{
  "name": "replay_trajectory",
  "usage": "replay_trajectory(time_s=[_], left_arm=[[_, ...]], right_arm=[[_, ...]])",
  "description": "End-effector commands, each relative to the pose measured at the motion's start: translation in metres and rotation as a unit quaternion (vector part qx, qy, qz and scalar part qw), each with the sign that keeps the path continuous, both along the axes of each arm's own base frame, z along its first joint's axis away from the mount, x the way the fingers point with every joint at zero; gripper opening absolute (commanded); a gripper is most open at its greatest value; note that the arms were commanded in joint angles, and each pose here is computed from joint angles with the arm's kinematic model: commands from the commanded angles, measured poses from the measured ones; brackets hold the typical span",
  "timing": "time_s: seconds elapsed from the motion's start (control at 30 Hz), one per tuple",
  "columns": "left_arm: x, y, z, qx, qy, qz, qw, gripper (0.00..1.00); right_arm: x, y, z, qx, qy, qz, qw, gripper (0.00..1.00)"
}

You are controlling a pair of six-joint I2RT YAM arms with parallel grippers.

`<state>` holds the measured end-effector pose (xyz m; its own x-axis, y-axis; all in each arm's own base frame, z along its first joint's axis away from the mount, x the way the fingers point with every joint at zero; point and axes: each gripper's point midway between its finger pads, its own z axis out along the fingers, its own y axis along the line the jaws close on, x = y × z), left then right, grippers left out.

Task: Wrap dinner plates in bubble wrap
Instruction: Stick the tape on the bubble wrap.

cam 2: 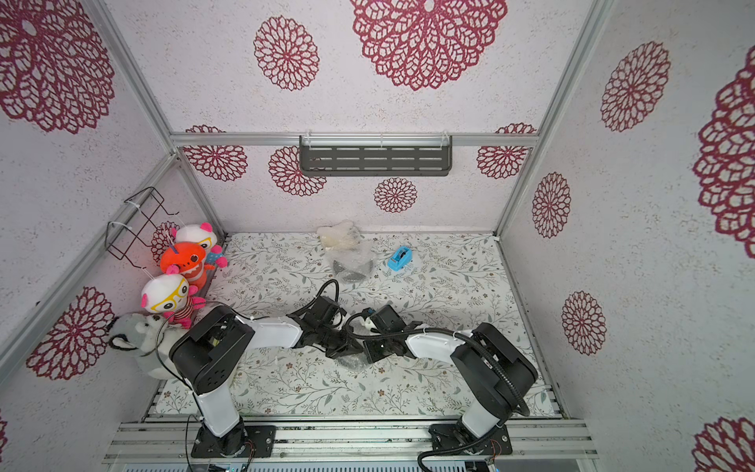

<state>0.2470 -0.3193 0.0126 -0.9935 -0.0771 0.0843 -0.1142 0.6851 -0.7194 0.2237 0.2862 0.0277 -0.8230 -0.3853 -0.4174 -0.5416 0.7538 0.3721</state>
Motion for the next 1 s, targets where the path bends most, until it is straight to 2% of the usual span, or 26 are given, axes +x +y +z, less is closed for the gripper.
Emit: replay_trajectory(time_s=[0.0, 0.1, 0.27, 0.47, 0.63, 0.83, 0.97], left_arm=[[-0.015, 0.029, -0.042, 0.089, 0.037, 0.019, 0.995, 0.00], [-0.015, 0.030, -0.042, 0.093, 0.036, 0.019, 0.995, 0.00], [-0.016, 0.033, -0.042, 0.098, 0.038, 0.024, 0.994, 0.00], [-0.016, 0.035, -0.041, 0.104, 0.033, 0.026, 0.994, 0.00], [-0.016, 0.037, -0.041, 0.108, 0.031, 0.030, 0.993, 0.00], [-0.015, 0.037, -0.038, 0.109, 0.028, 0.031, 0.993, 0.00], [-0.012, 0.033, -0.027, 0.094, 0.012, 0.026, 0.995, 0.00]], right_arm=[[-0.009, -0.012, 0.004, -0.040, 0.011, 0.004, 0.999, 0.00], [-0.004, 0.001, 0.024, -0.018, 0.002, 0.009, 1.000, 0.00], [-0.024, -0.013, -0.032, -0.041, 0.059, -0.020, 0.997, 0.00], [-0.008, 0.000, 0.016, -0.019, 0.000, -0.002, 1.000, 0.00], [-0.032, -0.014, -0.038, -0.059, 0.066, -0.008, 0.996, 0.00], [-0.009, 0.004, 0.012, -0.013, 0.002, -0.006, 1.000, 0.00], [-0.031, -0.009, -0.025, -0.042, 0.056, 0.004, 0.998, 0.00]])
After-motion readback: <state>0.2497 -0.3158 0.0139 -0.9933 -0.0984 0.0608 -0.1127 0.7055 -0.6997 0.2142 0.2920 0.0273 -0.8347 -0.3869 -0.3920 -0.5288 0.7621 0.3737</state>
